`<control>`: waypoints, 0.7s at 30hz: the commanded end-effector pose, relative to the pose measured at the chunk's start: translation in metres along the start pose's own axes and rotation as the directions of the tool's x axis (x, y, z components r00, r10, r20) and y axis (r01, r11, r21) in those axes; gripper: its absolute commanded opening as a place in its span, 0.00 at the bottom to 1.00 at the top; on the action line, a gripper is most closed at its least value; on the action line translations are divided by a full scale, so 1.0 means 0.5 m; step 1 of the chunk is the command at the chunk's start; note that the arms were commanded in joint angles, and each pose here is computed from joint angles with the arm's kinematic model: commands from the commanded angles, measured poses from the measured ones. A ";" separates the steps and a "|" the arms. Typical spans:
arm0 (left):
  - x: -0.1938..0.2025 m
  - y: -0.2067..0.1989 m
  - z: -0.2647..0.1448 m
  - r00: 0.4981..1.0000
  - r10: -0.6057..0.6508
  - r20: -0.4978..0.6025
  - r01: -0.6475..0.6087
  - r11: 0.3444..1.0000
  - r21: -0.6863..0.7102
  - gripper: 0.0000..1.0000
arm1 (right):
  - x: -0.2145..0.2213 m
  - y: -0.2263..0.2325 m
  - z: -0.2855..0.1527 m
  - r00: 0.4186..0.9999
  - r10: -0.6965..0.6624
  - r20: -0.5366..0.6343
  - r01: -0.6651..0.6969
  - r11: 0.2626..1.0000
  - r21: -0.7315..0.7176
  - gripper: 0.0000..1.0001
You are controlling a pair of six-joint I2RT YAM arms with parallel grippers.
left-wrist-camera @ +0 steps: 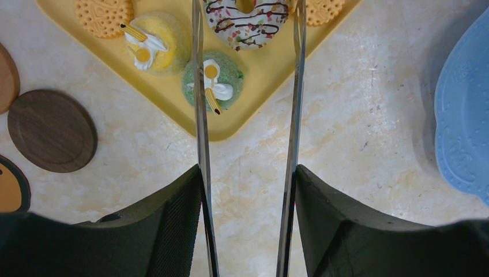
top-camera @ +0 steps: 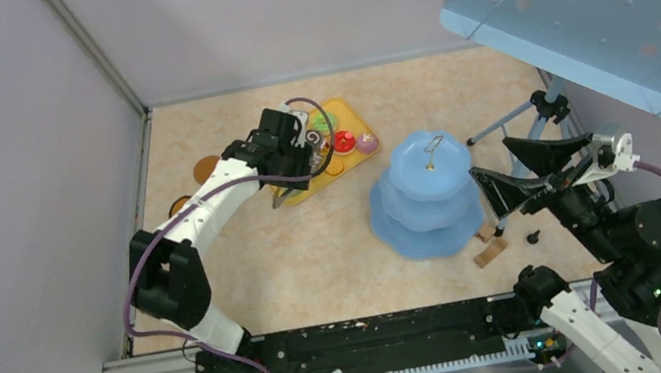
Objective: Serve the afternoon tea
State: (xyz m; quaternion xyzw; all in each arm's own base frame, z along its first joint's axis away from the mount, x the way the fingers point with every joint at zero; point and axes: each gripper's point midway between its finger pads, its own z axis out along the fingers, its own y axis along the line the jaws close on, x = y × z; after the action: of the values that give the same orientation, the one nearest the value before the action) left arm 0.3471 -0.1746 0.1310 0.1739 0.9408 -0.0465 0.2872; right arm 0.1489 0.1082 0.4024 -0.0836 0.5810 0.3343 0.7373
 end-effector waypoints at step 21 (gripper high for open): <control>-0.106 0.005 -0.106 0.978 0.004 0.209 -0.005 1.000 0.004 0.43 | -0.022 0.001 -0.004 0.999 -0.001 0.046 0.001 1.000 0.004 0.98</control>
State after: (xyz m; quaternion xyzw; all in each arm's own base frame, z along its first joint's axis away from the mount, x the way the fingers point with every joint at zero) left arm 0.3490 -0.1731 0.1316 0.1737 0.9402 -0.0410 0.2903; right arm 0.1490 0.1077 0.4008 -0.0825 0.5814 0.3335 0.7375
